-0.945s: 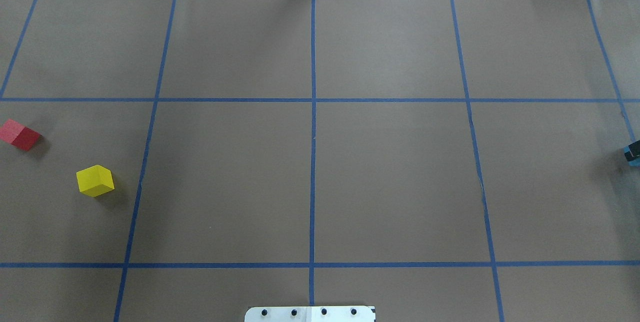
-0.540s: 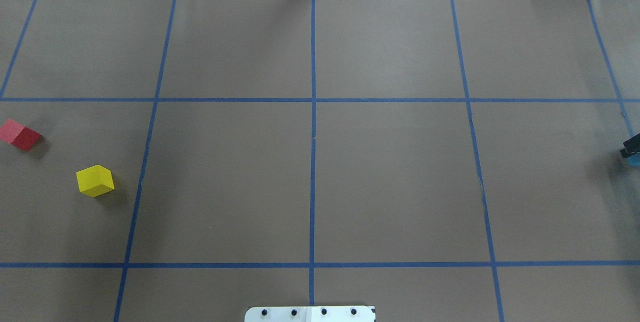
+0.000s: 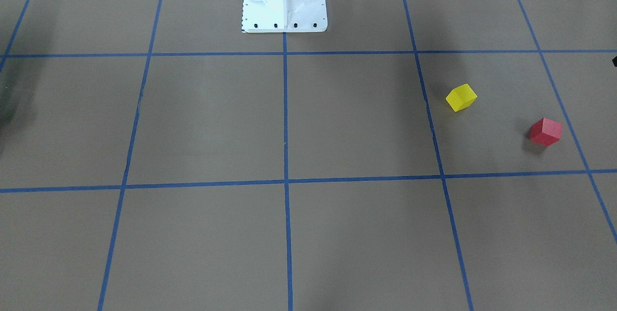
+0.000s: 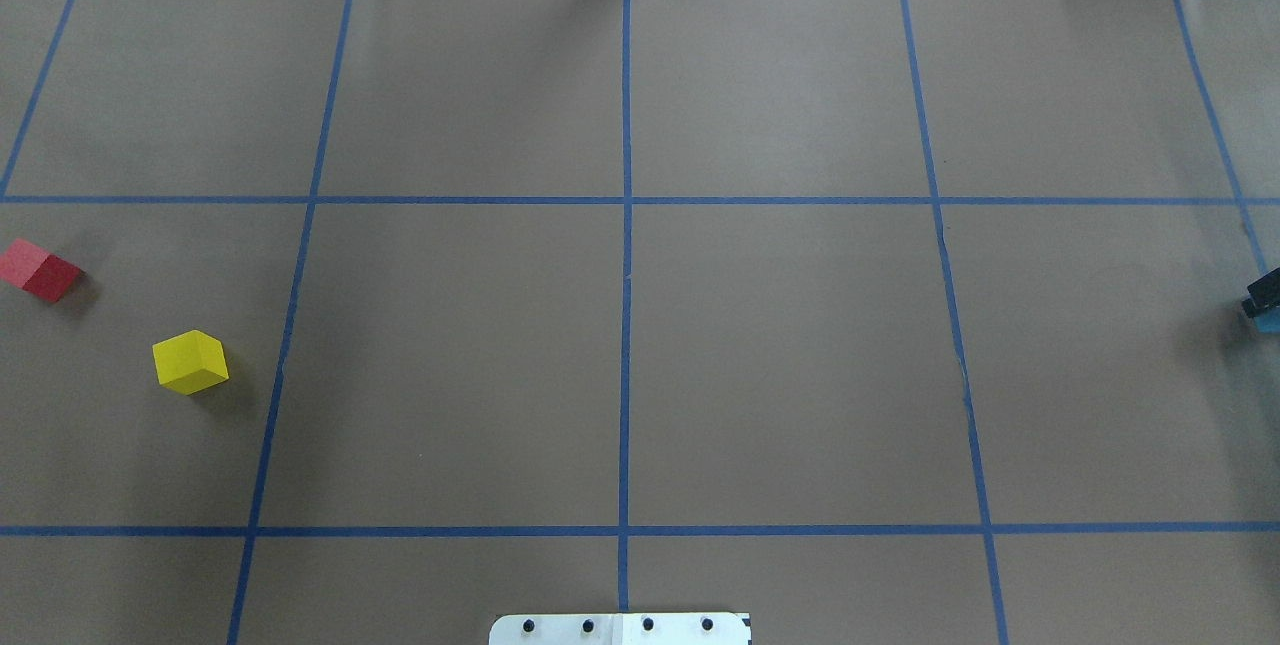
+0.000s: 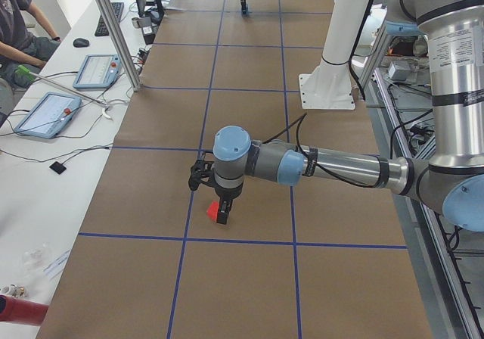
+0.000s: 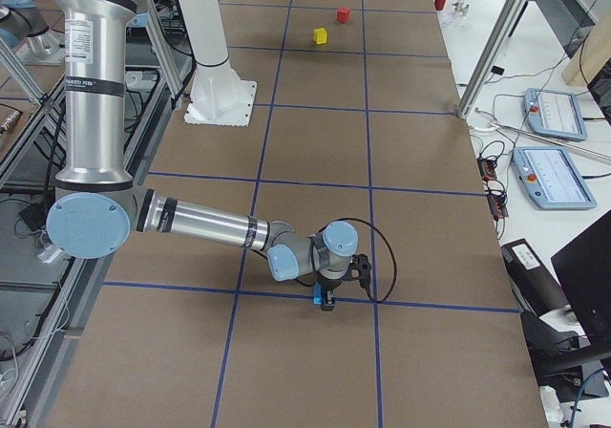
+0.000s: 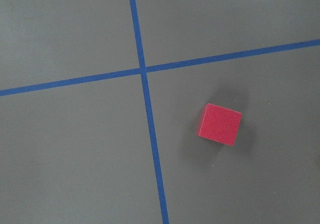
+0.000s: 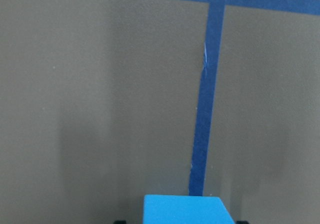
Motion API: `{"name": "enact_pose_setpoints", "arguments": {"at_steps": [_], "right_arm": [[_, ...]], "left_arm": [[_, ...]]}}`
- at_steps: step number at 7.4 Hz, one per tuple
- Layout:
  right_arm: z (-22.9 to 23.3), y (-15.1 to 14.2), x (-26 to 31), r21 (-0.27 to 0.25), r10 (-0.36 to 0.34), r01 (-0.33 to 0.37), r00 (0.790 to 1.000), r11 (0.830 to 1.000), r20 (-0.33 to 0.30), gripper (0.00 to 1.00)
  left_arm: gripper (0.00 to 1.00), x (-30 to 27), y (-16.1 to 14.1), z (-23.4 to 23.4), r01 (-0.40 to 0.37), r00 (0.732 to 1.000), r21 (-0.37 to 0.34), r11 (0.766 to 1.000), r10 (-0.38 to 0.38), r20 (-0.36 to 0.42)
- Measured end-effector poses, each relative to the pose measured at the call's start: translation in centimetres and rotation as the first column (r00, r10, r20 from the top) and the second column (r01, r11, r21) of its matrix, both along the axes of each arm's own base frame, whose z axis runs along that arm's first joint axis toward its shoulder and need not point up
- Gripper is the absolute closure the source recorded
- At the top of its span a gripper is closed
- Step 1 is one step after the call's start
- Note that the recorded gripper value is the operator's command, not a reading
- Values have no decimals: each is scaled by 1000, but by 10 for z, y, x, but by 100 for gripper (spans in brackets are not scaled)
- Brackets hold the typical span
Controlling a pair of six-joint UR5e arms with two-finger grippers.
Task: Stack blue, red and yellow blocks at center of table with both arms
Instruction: 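Lower the right gripper onto the blue cube and close on it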
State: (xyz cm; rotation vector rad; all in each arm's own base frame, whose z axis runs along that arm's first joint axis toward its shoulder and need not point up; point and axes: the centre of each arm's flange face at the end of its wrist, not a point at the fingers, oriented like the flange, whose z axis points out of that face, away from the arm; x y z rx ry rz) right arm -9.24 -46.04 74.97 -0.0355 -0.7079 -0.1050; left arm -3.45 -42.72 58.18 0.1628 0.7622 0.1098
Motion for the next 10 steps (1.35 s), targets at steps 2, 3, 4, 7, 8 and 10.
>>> {"name": "enact_pose_setpoints", "arguments": {"at_steps": [2,3,4,7,8,10], "right_arm": [[1,0,0,-3,0,0,1000,1000,0,21],[1,0,0,-5,0,0,1000,1000,0,21],[3,1,0,-7,0,0,1000,1000,-1,21],[3,1,-3,-9,-6,6,1000,1000,-1,33],[4,2,-5,-10,-10,10,1000,1000,-2,84],[5,2,-6,-10,-14,14,1000,1000,-3,100]], "left_arm": [[1,0,0,0,0,1000,2,1000,0,0],[0,0,0,0,0,1000,2,1000,0,0],[1,0,0,0,0,1000,2,1000,0,0],[1,0,0,0,0,1000,2,1000,0,0],[1,0,0,0,0,1000,2,1000,0,-1],[1,0,0,-1,0,1000,3,1000,0,-1]]}}
